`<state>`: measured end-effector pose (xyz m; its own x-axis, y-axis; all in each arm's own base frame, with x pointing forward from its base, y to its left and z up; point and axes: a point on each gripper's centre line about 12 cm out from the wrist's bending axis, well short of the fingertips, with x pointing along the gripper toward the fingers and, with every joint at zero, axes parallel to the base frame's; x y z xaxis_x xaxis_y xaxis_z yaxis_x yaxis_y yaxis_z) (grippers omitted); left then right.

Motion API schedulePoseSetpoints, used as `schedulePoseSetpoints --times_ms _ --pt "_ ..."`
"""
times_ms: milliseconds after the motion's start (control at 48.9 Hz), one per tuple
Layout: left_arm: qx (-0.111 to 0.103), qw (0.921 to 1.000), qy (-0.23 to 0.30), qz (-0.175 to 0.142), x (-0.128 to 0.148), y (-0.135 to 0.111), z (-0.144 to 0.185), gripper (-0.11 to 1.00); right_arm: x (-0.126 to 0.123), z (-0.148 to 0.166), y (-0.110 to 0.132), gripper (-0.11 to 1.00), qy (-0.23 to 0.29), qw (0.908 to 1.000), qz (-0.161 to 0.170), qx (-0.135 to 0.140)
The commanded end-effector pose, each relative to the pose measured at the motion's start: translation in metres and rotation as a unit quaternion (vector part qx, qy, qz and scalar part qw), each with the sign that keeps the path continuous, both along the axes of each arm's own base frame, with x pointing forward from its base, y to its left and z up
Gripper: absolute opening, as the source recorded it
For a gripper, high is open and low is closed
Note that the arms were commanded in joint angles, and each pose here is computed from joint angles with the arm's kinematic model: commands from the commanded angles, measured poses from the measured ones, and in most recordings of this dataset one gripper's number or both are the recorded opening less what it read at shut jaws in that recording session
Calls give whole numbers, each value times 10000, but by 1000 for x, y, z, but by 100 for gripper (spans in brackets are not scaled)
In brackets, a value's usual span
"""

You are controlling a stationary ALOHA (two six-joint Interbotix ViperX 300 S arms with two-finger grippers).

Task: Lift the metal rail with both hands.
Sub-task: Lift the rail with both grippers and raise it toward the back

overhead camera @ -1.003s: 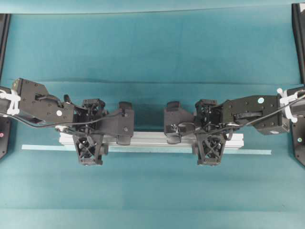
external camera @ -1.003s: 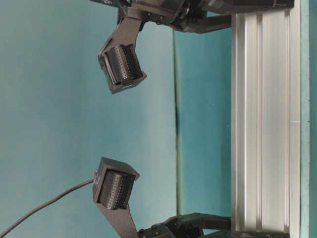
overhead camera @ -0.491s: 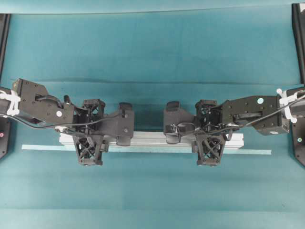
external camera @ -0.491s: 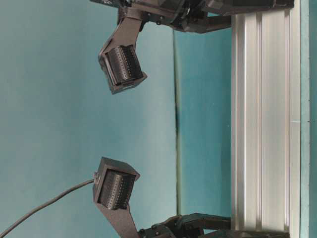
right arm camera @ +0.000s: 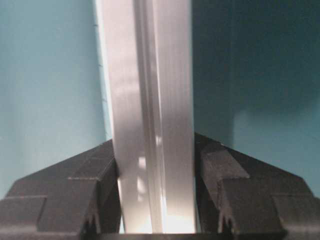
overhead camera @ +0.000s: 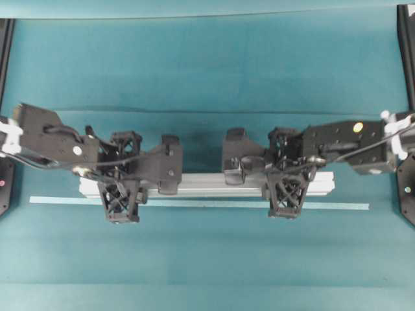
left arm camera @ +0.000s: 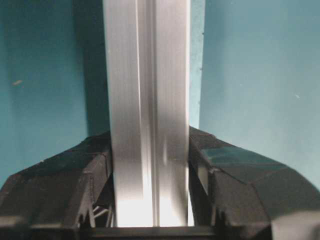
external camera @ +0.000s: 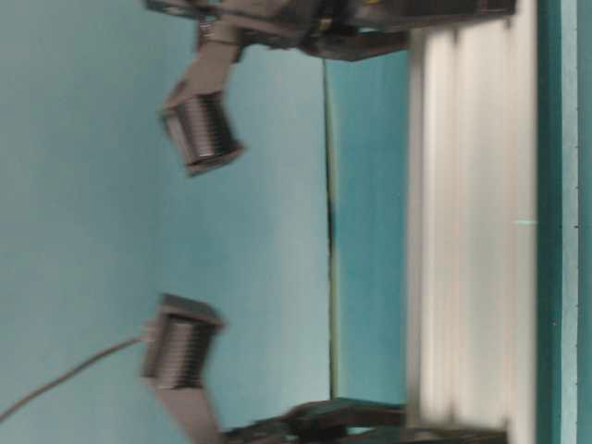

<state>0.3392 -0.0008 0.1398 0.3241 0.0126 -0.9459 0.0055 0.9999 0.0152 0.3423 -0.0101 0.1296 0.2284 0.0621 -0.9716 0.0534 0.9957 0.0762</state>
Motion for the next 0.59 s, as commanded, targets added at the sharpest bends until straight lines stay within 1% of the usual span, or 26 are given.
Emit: schedulePoseSetpoints --times_ms 0,205,389,573 --pt "13 9997 -261 -29 4 -1 30 35 4 17 -3 39 -107 9999 -77 23" --pt "20 9998 -215 -16 -2 -1 57 35 9 51 -3 39 -226 9997 -46 45" --pt "15 9995 -300 22 -5 0 82 35 10 83 -4 39 -146 9999 -6 76" --pt "29 9997 -231 30 -10 1 108 35 13 118 -7 39 -77 9999 4 112"
